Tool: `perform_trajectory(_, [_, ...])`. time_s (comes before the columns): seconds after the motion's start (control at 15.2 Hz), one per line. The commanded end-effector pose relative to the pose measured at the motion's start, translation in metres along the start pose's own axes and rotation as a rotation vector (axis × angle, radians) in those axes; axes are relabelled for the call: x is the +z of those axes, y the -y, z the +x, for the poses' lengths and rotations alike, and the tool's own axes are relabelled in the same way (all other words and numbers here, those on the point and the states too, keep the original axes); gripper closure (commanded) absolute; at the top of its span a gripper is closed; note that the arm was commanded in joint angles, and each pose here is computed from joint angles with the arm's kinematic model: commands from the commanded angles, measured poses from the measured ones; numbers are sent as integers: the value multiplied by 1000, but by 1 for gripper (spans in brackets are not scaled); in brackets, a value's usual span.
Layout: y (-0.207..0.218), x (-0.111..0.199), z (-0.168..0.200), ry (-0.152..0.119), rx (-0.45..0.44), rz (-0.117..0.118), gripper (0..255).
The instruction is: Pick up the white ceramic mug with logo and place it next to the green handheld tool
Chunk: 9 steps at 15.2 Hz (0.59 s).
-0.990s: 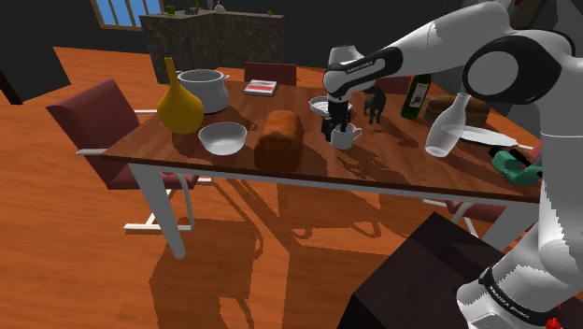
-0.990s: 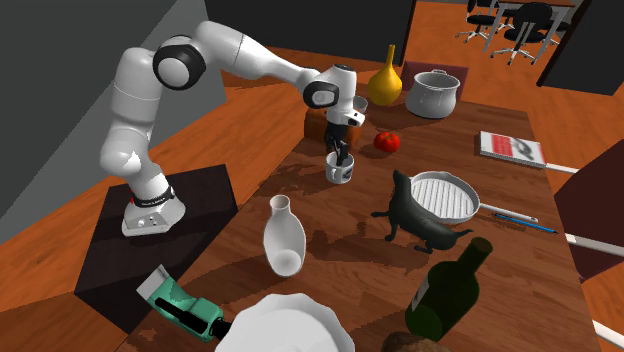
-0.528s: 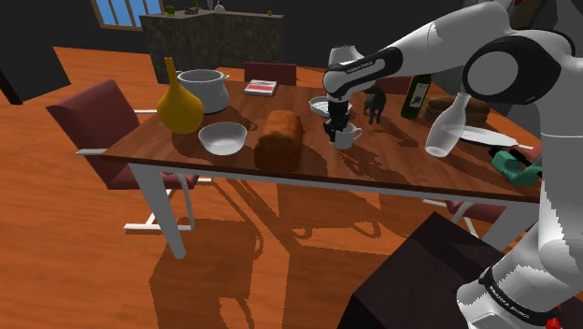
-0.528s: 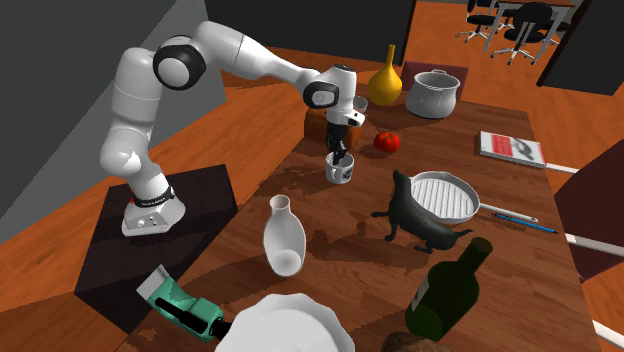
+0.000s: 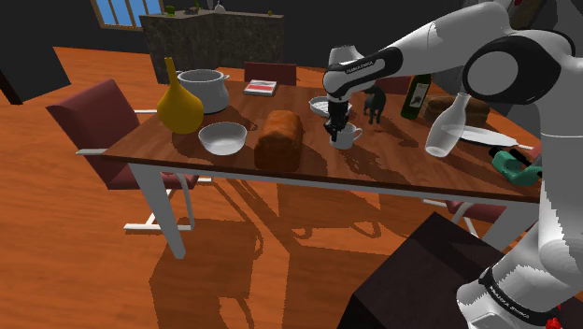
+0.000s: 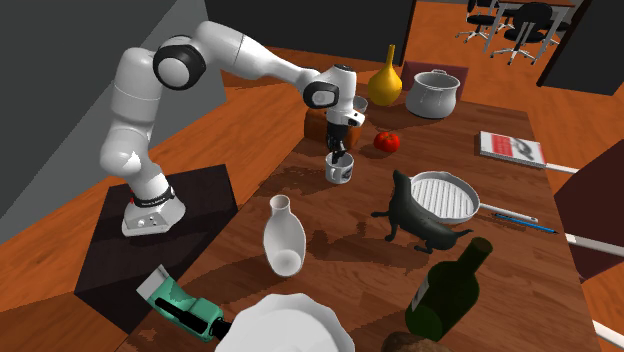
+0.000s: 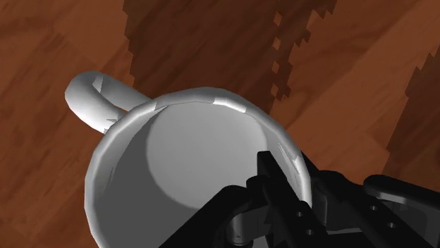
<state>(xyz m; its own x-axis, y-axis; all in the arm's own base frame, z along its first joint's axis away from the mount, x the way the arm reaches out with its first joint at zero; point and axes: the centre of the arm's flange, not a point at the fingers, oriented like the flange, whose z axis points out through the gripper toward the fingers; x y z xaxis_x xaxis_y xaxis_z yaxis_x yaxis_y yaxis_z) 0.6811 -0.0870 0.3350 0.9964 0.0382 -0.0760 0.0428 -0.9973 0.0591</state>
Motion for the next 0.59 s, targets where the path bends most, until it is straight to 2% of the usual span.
perform_trajectory(0.0, [0, -5, 0, 0, 0, 0, 255])
perform_trajectory(0.53, [-3, -47, -4, 0, 0, 0, 255])
